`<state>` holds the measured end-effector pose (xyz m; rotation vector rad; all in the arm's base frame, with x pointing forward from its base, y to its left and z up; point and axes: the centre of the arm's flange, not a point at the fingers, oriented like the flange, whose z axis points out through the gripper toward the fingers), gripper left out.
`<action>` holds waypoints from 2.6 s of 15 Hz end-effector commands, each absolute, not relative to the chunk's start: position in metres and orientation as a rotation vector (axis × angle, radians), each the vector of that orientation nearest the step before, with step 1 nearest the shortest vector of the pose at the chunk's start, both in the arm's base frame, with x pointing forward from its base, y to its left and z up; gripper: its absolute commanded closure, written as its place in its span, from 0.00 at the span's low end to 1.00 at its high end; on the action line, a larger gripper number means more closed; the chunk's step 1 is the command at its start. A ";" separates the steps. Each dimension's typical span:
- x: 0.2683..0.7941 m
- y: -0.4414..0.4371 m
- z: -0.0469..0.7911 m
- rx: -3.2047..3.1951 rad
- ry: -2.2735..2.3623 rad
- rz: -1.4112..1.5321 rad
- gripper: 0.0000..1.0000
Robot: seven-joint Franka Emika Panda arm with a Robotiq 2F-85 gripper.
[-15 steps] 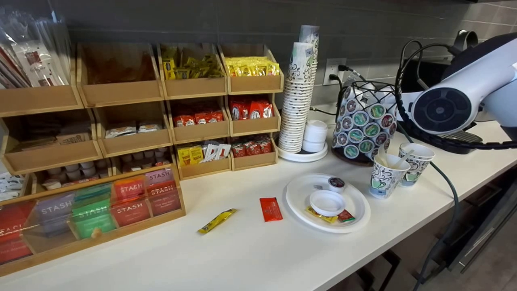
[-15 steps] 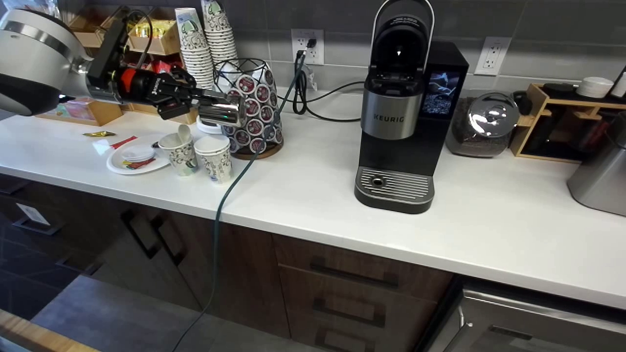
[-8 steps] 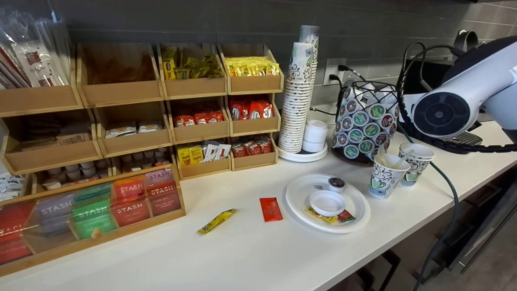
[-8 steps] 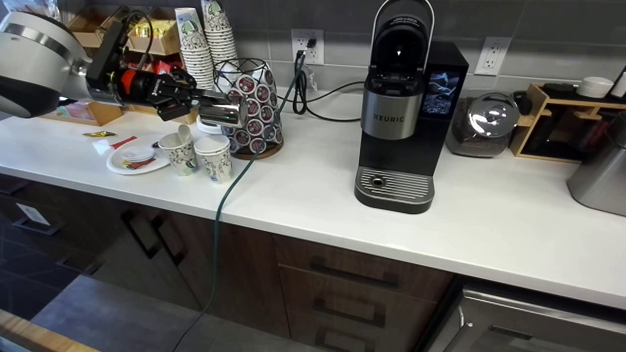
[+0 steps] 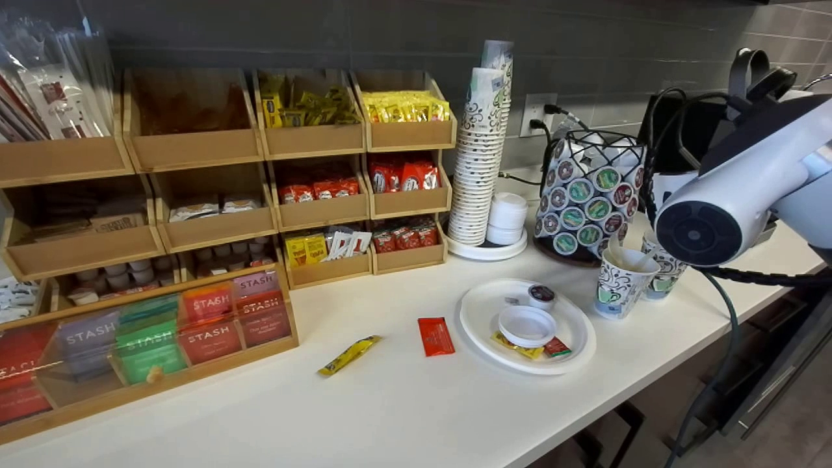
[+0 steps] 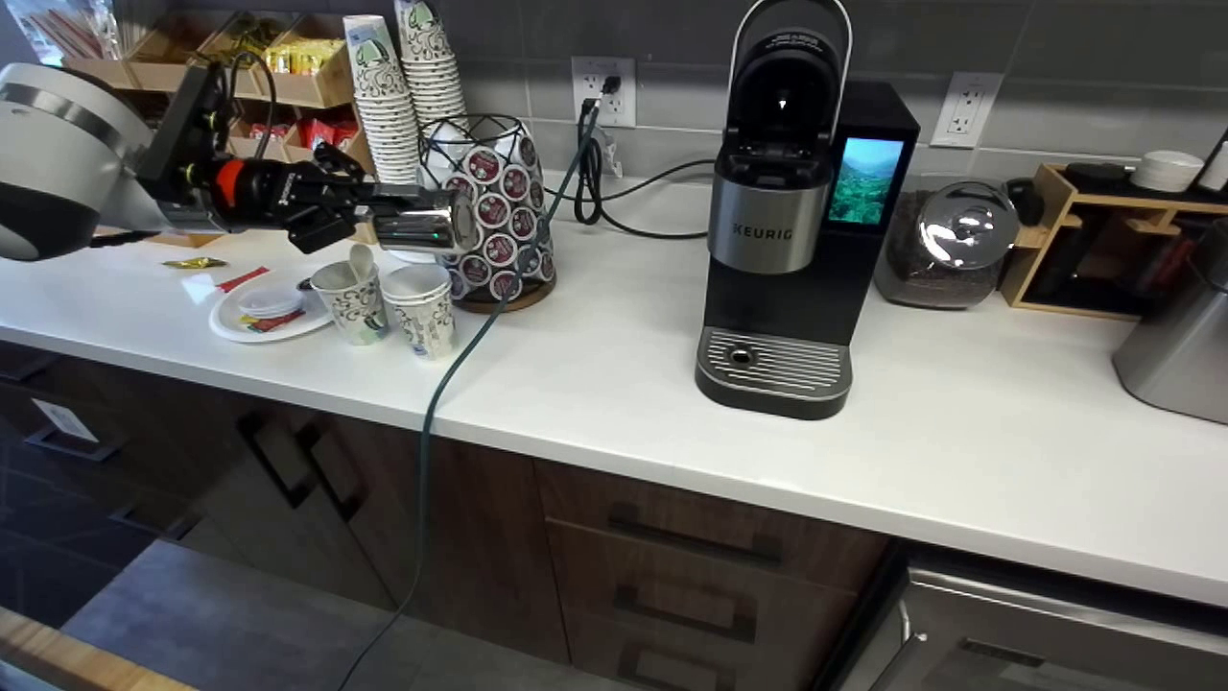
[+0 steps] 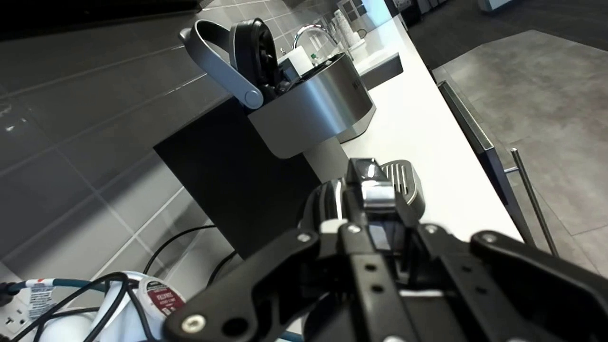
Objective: Take the k-cup out of the metal cup and transfer it to the coffee cup
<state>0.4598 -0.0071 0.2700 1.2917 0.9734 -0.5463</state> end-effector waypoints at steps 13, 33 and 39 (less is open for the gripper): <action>0.494 0.036 0.225 1.134 0.767 -0.612 0.96; 0.507 -0.007 0.220 0.990 0.685 -0.730 0.96; 0.487 -0.018 0.217 0.869 0.667 -0.746 0.96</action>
